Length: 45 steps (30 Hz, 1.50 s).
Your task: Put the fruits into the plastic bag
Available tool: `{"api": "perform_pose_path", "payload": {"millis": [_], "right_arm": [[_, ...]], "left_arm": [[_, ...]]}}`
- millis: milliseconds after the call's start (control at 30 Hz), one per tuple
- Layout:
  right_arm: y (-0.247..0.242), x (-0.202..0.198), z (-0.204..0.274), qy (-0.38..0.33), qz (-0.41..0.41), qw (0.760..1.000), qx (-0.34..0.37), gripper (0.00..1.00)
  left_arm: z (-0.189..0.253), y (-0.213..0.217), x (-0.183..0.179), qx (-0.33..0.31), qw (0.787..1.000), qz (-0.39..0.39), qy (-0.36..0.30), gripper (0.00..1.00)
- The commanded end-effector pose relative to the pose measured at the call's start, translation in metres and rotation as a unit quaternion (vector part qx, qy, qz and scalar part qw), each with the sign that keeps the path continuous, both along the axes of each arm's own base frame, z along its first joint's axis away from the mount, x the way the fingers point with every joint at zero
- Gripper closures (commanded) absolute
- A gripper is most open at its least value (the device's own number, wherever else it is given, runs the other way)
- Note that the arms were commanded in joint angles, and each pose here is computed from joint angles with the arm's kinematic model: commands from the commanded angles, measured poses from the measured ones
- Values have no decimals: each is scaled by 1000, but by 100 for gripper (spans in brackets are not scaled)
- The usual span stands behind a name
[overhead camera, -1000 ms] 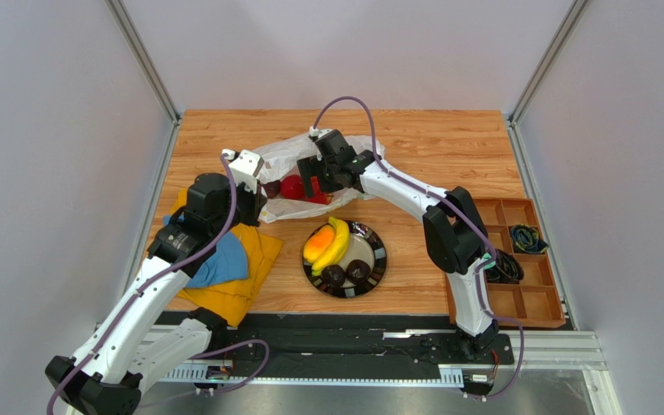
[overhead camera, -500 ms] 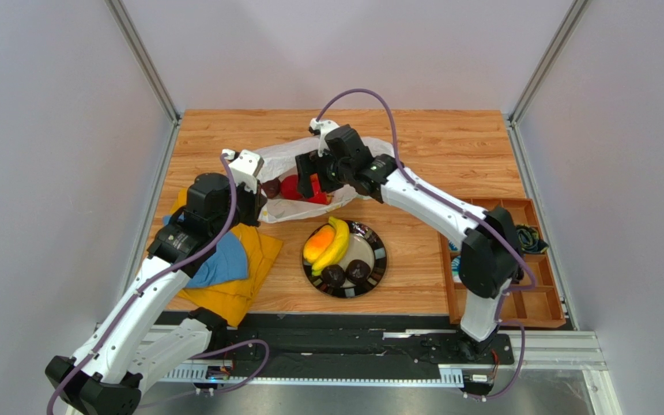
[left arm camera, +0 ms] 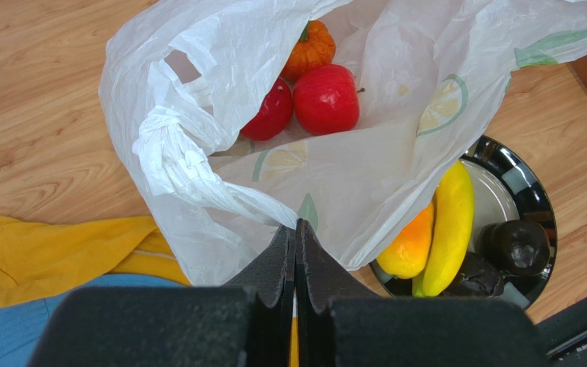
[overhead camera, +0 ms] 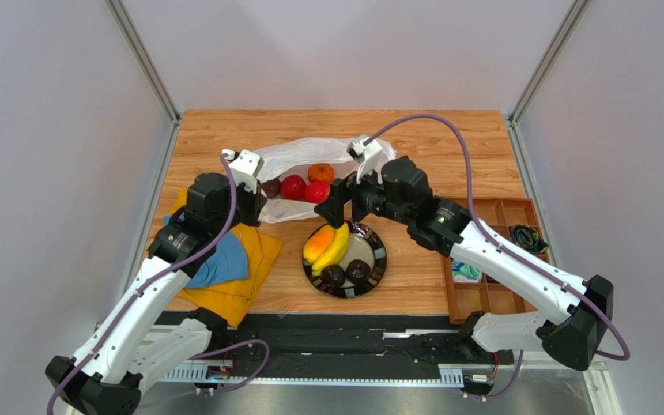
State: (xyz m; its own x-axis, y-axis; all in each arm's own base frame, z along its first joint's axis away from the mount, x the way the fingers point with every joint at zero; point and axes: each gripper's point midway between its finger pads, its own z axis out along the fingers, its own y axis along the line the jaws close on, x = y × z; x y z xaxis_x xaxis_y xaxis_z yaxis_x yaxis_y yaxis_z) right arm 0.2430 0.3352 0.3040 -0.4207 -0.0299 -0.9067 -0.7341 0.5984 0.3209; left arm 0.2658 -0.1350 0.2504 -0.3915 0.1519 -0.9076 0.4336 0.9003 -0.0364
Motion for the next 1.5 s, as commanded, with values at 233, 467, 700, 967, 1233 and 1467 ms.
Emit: {"api": "perform_pose_path", "payload": {"millis": [233, 467, 700, 967, 1233, 1467], "right_arm": [[-46, -56, -102, 116, -26, 990, -77, 21], [-68, -49, -157, 169, -98, 969, -150, 19], [-68, -37, -197, 234, -127, 948, -173, 18], [-70, -39, -221, 262, -140, 935, -191, 14], [-72, -44, -241, 290, -151, 924, -198, 13], [-71, -44, -247, 296, -153, 922, -197, 20]], "left_arm": [[24, -4, 1, -21, 999, -6, -26, 100], [23, -4, 1, -19, 999, -4, -25, 100], [22, -3, 2, -17, 1000, -1, -24, 100], [24, -4, 1, -19, 999, -4, -25, 100], [24, -4, 1, -19, 999, -4, -25, 100], [24, -4, 1, -19, 999, -4, -25, 100]]}}
